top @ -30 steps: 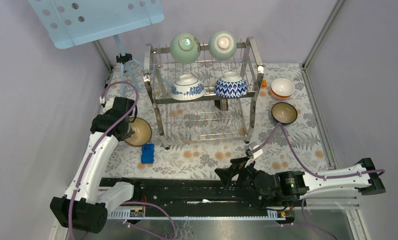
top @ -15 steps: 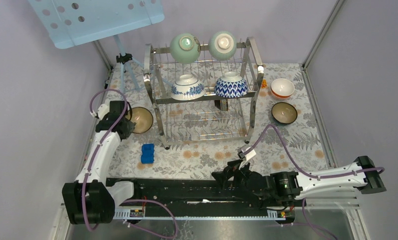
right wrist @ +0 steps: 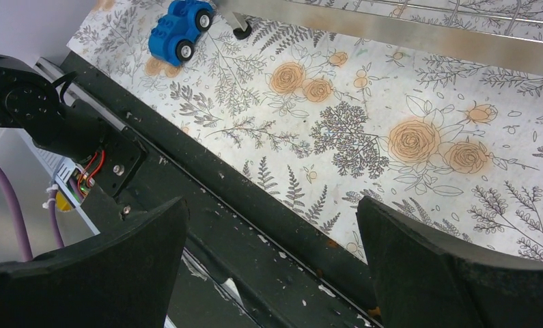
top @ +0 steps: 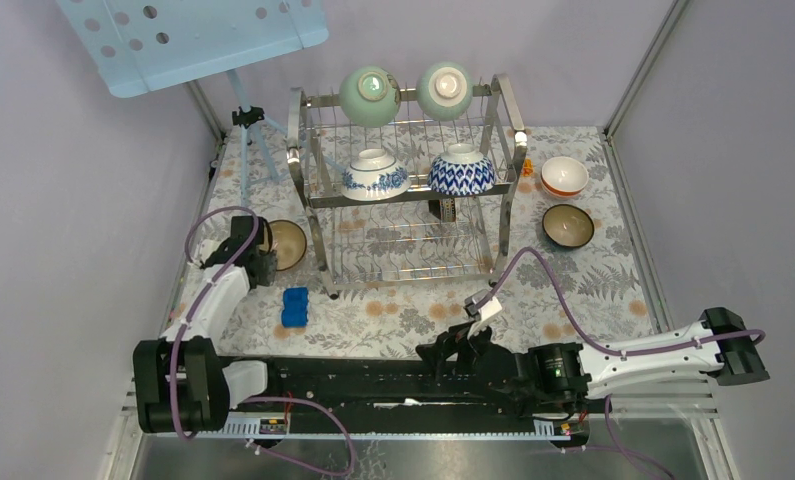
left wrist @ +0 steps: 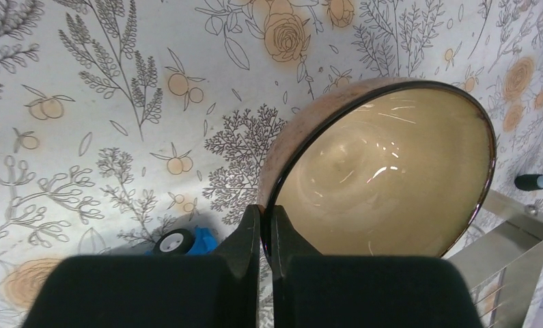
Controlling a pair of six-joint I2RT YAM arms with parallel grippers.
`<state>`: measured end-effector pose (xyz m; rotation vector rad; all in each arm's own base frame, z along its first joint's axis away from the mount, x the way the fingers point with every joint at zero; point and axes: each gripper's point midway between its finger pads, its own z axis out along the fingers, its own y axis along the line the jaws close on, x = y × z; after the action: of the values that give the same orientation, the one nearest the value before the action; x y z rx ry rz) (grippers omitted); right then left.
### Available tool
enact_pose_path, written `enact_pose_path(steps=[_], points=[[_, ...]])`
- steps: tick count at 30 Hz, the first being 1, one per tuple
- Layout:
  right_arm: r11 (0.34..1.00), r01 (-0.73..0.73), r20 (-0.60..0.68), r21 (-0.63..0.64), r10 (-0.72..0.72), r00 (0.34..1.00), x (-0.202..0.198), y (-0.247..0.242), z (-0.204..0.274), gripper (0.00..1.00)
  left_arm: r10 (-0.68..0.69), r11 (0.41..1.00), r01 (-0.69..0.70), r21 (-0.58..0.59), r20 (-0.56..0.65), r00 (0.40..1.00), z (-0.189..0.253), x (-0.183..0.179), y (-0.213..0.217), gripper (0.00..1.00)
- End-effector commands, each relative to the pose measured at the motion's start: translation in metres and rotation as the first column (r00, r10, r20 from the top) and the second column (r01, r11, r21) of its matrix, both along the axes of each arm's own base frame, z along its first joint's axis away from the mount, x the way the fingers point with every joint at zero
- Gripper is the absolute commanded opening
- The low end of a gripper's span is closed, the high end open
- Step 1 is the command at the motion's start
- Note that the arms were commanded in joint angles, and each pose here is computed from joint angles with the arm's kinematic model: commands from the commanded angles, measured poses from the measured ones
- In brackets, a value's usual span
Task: Unload the bowls from the dish rack
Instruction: Place the bowl at the center of the board.
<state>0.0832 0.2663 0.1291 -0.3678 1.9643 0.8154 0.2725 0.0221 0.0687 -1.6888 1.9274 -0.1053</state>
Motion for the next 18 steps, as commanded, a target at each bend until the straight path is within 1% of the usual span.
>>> enact_pose_path(steps=[1,5,15,16,17,18], points=[[0.993,0.066,-0.019,0.101,-0.064,0.998,0.006,0.009,0.028,1.00,0.115,0.992,-0.100,-0.081,0.203,0.972,0.036,0.052,0.002,0.00],[0.993,0.085,-0.026,0.087,-0.083,0.996,0.008,0.006,0.025,1.00,0.120,0.991,-0.111,-0.069,0.148,0.982,0.029,0.054,0.004,0.00],[0.988,0.117,-0.041,0.103,-0.113,0.993,0.011,0.004,0.023,1.00,0.120,0.992,-0.116,-0.042,0.093,0.988,0.022,0.059,0.009,0.00],[0.990,0.119,-0.037,0.077,-0.116,0.993,0.011,0.001,0.018,1.00,0.113,0.993,-0.110,-0.038,0.091,0.989,0.023,0.059,0.009,0.00],[0.990,0.122,-0.038,0.073,-0.119,0.992,0.011,0.000,0.017,1.00,0.107,0.994,-0.104,-0.035,0.087,0.990,0.022,0.060,0.009,0.03],[0.990,0.123,-0.039,0.072,-0.121,0.992,0.011,-0.001,0.017,1.00,0.101,0.995,-0.098,-0.033,0.085,0.991,0.022,0.060,0.008,0.10]])
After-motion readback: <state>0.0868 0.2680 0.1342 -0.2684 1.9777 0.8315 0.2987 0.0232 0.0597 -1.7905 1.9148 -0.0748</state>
